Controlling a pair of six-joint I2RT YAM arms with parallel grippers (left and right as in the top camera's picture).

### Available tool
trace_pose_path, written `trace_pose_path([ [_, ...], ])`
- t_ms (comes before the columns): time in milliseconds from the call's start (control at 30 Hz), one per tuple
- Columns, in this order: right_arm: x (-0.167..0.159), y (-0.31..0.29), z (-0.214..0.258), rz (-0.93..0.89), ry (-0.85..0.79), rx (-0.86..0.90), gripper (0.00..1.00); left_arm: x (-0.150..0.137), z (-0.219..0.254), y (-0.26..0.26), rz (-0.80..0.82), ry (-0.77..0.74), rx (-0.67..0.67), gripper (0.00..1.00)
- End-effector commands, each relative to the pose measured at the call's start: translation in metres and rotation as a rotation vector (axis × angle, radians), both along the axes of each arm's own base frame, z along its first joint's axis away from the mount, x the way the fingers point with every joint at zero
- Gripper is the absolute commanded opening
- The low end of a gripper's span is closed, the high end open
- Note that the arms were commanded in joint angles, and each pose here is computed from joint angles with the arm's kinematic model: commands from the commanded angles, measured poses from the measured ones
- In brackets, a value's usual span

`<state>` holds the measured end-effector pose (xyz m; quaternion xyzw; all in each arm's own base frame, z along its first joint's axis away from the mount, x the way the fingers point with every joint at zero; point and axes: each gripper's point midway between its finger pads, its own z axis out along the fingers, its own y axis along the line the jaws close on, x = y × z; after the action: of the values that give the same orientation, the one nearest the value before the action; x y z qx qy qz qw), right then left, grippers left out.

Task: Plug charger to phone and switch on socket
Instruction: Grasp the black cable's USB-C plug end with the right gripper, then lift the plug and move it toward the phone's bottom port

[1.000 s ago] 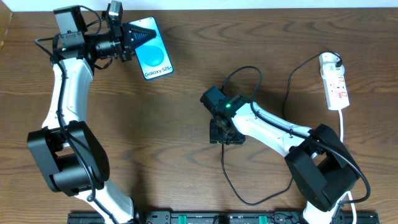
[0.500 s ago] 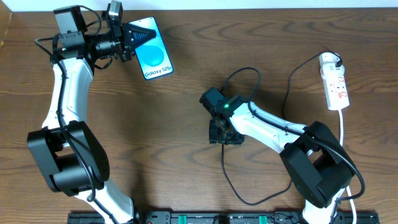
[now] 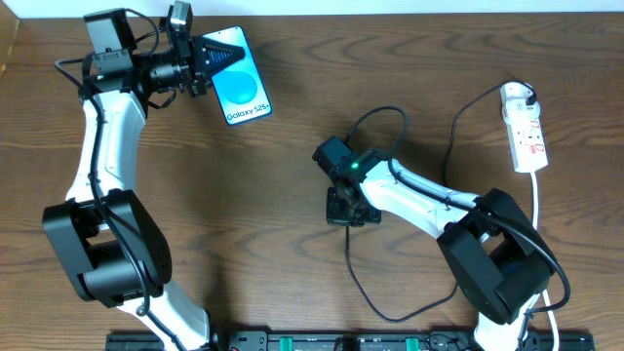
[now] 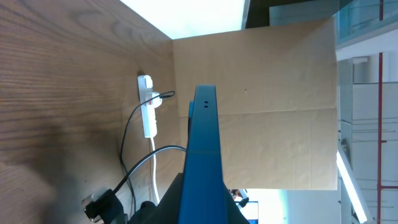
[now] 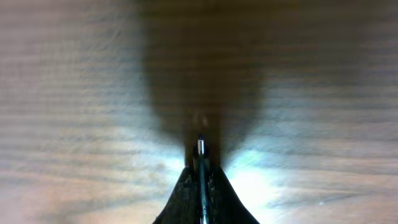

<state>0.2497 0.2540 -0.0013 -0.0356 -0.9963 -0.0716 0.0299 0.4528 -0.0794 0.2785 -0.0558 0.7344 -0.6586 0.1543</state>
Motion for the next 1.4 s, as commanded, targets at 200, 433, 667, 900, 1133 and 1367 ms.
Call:
trace_pose_path([
  [200, 0.009, 0.061, 0.057, 0.231, 0.155, 0.718, 0.01, -0.009, 0.016, -0.001, -0.030, -0.049, -0.016, 0.07],
  [433, 0.059, 0.052, 0.161, 0.514, -0.133, 1.380, 0.01, -0.010, 0.016, -0.008, -0.045, -0.049, -0.016, 0.07],
  [667, 0.073, 0.048, 0.190, 0.650, -0.272, 1.482, 0.01, -0.008, 0.010, -0.029, -0.051, -0.042, 0.022, 0.08],
  [900, 0.077, 0.054, 0.201, 0.671, -0.283, 1.487, 0.01, 0.008, -0.012, -0.055, 0.024, -0.026, 0.152, 0.07],
  [1133, 0.083, 0.056, 0.216, 0.676, -0.293, 1.489, 0.01, 0.026, 0.001, -0.075, 0.072, -0.122, 0.180, 0.07],
  [1367, 0.085, 0.056, 0.223, 0.679, -0.300, 1.490, 0.01, 0.038, 0.031, -0.083, 0.104, -0.228, 0.130, 0.07],
])
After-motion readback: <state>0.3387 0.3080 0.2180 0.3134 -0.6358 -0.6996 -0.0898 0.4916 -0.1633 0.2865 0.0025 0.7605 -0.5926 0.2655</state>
